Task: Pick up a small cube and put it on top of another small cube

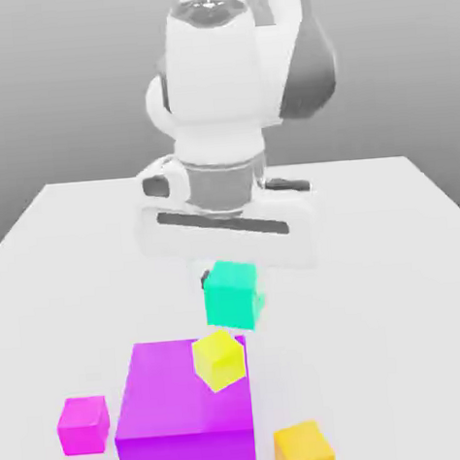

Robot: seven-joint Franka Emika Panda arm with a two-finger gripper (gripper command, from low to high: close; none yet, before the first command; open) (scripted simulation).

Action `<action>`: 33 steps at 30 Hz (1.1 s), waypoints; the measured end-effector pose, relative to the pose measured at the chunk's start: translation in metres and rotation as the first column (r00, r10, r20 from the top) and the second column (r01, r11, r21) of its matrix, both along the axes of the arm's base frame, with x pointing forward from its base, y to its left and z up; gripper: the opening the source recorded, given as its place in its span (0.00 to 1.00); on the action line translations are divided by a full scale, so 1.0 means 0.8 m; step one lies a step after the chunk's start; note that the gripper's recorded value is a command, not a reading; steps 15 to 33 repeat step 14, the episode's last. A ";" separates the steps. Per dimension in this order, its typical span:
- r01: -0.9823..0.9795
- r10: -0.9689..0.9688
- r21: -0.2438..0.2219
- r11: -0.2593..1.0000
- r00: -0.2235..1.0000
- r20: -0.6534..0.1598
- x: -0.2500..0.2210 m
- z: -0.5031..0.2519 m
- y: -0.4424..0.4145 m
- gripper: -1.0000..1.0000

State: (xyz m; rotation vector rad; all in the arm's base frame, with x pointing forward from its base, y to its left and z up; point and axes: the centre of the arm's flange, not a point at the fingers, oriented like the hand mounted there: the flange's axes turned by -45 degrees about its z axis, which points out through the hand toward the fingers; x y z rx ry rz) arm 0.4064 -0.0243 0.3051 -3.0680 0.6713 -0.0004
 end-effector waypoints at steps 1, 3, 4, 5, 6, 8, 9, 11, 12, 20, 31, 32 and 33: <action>0.007 -0.007 0.000 1.000 1.000 0.000 0.000 -0.015 -0.002 0.00; 0.013 -0.013 0.000 1.000 1.000 0.000 -0.002 -0.043 -0.003 1.00; 0.013 -0.013 0.000 1.000 1.000 0.000 -0.002 -0.043 -0.003 1.00; 0.013 -0.013 0.000 1.000 1.000 0.000 -0.002 -0.043 -0.003 1.00; 0.013 -0.013 0.000 1.000 1.000 0.000 -0.002 -0.043 -0.003 1.00; 0.013 -0.013 0.000 1.000 1.000 0.000 -0.002 -0.043 -0.003 1.00; 0.013 -0.013 0.000 1.000 1.000 0.000 -0.003 -0.049 -0.003 1.00; 0.014 -0.014 -0.002 1.000 1.000 -0.001 -0.002 -0.032 -0.003 1.00; 0.014 -0.014 -0.002 1.000 1.000 -0.001 -0.001 -0.018 -0.004 1.00; 0.014 -0.014 -0.002 1.000 1.000 -0.001 -0.002 0.014 -0.003 1.00; 0.014 -0.014 -0.002 1.000 1.000 -0.001 -0.002 0.014 -0.003 1.00; 0.014 -0.014 -0.002 1.000 1.000 -0.001 -0.002 0.014 -0.003 1.00; 0.014 -0.014 -0.002 1.000 1.000 -0.001 -0.002 0.014 -0.003 1.00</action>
